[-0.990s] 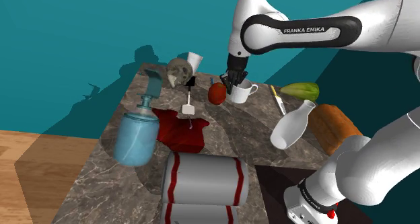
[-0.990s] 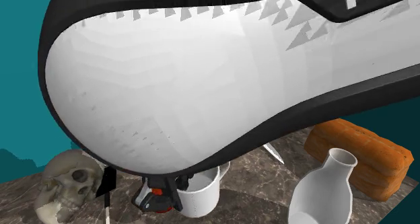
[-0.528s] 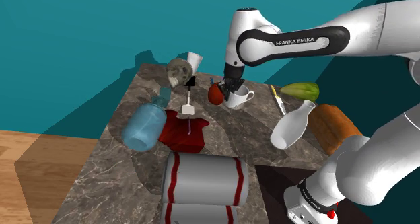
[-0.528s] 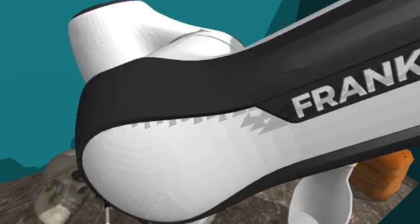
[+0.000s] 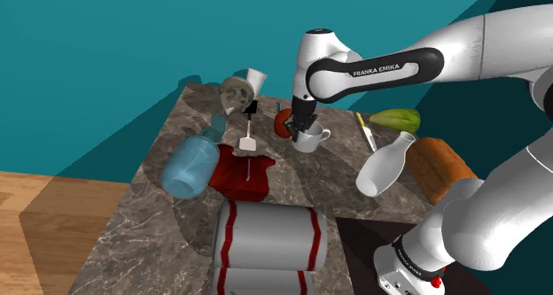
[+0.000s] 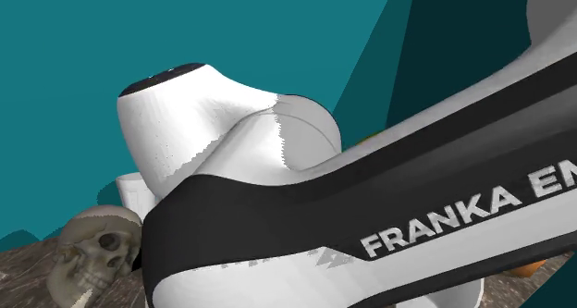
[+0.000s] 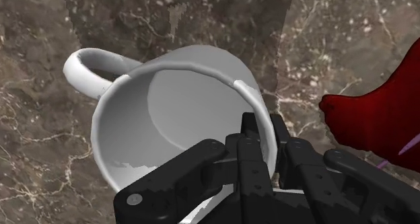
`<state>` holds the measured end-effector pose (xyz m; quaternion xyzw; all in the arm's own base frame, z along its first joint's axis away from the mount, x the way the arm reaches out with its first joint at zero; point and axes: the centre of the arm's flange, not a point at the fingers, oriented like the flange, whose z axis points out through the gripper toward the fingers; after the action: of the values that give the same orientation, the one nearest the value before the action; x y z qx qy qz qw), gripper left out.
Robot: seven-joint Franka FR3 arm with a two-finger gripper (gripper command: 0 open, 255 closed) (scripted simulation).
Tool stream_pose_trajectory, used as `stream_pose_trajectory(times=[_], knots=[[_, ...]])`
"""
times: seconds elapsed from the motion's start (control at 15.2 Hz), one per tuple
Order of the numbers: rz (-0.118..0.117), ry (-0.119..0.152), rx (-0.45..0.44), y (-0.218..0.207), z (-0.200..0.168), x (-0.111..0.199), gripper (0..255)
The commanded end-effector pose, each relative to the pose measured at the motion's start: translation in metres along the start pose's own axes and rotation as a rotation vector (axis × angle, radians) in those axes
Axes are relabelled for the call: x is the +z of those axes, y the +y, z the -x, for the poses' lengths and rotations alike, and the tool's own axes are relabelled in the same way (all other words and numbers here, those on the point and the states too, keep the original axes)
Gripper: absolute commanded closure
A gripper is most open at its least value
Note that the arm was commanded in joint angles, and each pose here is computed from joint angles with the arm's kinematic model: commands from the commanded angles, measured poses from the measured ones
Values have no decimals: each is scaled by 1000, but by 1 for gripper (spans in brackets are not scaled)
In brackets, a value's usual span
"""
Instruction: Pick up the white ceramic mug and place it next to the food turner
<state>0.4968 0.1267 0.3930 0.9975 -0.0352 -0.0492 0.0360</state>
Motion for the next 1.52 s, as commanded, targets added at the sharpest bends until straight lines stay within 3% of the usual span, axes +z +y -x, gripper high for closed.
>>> stream_pose_trajectory(times=[0.0,0.46,0.92,0.99,1.32,1.45], knots=[[0,1,0,0,-1,10,255],[0,1,0,-3,-4,45,255],[0,1,0,-3,-4,45,255],[0,1,0,-3,-4,45,0],[0,1,0,-3,-4,45,0],[0,1,0,-3,-4,19,0]])
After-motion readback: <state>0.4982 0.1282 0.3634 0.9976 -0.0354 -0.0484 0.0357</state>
